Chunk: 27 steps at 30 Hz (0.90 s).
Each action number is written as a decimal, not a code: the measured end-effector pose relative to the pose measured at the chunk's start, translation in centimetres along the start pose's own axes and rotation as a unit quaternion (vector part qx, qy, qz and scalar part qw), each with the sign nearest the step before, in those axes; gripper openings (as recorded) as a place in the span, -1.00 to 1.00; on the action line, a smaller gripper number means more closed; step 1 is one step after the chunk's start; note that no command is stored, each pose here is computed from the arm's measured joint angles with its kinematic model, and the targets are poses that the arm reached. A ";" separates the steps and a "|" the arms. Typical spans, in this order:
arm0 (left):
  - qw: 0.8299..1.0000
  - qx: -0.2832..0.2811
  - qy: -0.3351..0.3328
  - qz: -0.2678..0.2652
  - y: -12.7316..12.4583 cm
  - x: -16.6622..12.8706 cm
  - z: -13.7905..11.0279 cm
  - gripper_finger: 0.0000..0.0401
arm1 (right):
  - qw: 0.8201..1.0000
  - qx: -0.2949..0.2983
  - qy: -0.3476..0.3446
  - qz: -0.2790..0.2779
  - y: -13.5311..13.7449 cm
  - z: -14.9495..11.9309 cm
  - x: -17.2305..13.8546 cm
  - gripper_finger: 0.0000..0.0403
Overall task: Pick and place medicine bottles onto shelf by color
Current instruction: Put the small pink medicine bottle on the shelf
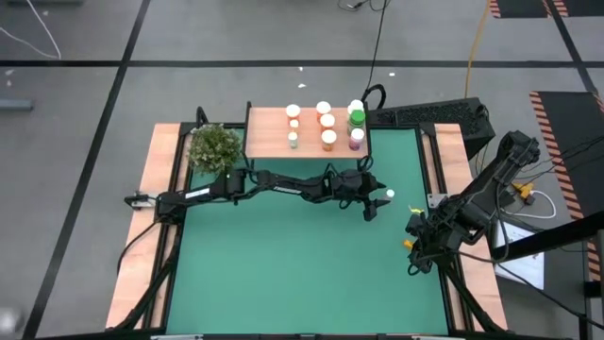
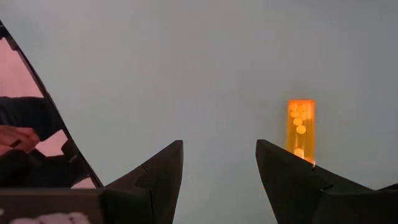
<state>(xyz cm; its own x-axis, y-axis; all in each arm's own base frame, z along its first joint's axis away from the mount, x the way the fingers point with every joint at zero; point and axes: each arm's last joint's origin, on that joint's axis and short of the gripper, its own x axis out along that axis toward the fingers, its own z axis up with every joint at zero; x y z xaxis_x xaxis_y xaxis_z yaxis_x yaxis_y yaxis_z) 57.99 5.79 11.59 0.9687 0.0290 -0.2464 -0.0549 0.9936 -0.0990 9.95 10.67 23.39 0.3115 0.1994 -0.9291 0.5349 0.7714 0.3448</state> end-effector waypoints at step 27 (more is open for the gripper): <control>1.000 -0.001 0.023 -0.002 -1.0 0.2 -1.0 0.36 | 0.998 0.053 -0.027 0.014 0.5 0.2 0.1 -0.03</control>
<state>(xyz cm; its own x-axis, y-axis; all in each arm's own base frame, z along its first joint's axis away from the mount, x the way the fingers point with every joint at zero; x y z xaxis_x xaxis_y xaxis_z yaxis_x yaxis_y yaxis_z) 58.01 4.68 10.65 0.9568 0.0191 -0.2900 -0.0509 0.9934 -0.1025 10.40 10.93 23.44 0.3679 0.1851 -0.9112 0.6038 0.6977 0.3855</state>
